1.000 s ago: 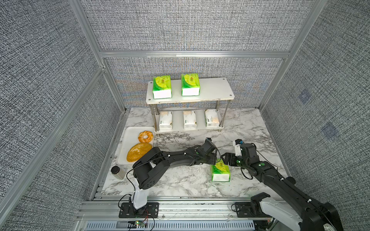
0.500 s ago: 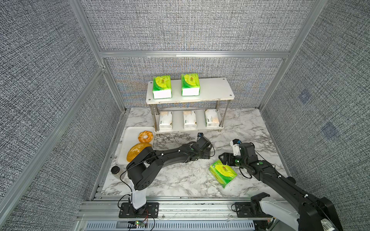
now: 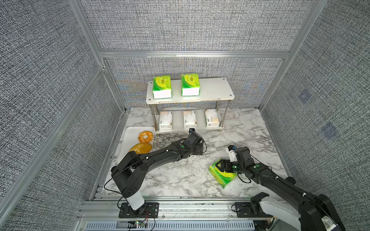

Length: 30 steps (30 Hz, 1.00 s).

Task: Place the tissue boxes on the shelf by color
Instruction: Move the box of tissues to the center of the board.

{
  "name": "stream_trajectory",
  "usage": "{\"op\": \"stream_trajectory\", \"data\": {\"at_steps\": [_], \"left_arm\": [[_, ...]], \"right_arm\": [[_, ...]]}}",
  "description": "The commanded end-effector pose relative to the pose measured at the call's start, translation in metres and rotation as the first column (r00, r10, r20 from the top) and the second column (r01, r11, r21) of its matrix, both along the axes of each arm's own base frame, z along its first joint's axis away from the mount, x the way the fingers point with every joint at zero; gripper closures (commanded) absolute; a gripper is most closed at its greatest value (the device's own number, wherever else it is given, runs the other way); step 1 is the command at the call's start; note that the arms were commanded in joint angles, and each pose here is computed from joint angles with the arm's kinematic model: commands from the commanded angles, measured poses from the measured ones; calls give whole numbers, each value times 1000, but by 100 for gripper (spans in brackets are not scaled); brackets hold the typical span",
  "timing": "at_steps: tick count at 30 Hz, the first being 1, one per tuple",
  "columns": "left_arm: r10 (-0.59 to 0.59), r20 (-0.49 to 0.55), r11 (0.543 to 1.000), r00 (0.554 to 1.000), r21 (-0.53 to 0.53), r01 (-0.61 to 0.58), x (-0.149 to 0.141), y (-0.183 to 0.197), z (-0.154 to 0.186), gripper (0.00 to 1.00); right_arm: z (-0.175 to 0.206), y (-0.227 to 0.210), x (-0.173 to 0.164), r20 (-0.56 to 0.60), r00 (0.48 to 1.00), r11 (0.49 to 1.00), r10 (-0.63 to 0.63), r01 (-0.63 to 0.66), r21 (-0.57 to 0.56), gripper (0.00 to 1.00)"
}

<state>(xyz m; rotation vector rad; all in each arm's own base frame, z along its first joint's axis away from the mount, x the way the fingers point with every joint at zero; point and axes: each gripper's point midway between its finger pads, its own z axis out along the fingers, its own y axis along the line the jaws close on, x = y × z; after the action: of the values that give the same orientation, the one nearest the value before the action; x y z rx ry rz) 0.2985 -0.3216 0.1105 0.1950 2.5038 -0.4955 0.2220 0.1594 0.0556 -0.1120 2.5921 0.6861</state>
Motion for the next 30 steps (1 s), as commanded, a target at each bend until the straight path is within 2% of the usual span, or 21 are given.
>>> {"op": "stream_trajectory", "data": {"at_steps": [1, 6, 11, 17, 21, 26, 30], "left_arm": [[1, 8, 1000, 1000, -18, -1, 0, 7, 8, 23], [3, 21, 1000, 1000, -21, -2, -3, 15, 17, 23], [7, -16, 998, 1000, -68, -8, -12, 15, 10, 22], [19, -44, 995, 999, -97, -24, -15, 12, 1, 20], [7, -66, 994, 998, -106, -14, -16, 4, -8, 20], [-1, -87, 993, 996, -121, -10, -17, -7, -17, 20], [-23, -97, 990, 995, -140, 9, -25, -21, -18, 19]], "right_arm": [[-8, 8, 0, -4, 1000, 1000, -25, 25, -10, 23], [-7, 21, 17, 39, 994, 995, -100, 99, 26, 34], [3, 30, 49, 89, 972, 974, -216, 209, 83, 35], [18, 38, 87, 105, 917, 913, -385, 362, 190, 35], [25, 45, 104, 92, 889, 877, -448, 418, 237, 33], [35, 59, 111, 80, 907, 888, -414, 383, 255, 24], [44, 54, 106, 131, 934, 935, -333, 310, 172, 17]]}}
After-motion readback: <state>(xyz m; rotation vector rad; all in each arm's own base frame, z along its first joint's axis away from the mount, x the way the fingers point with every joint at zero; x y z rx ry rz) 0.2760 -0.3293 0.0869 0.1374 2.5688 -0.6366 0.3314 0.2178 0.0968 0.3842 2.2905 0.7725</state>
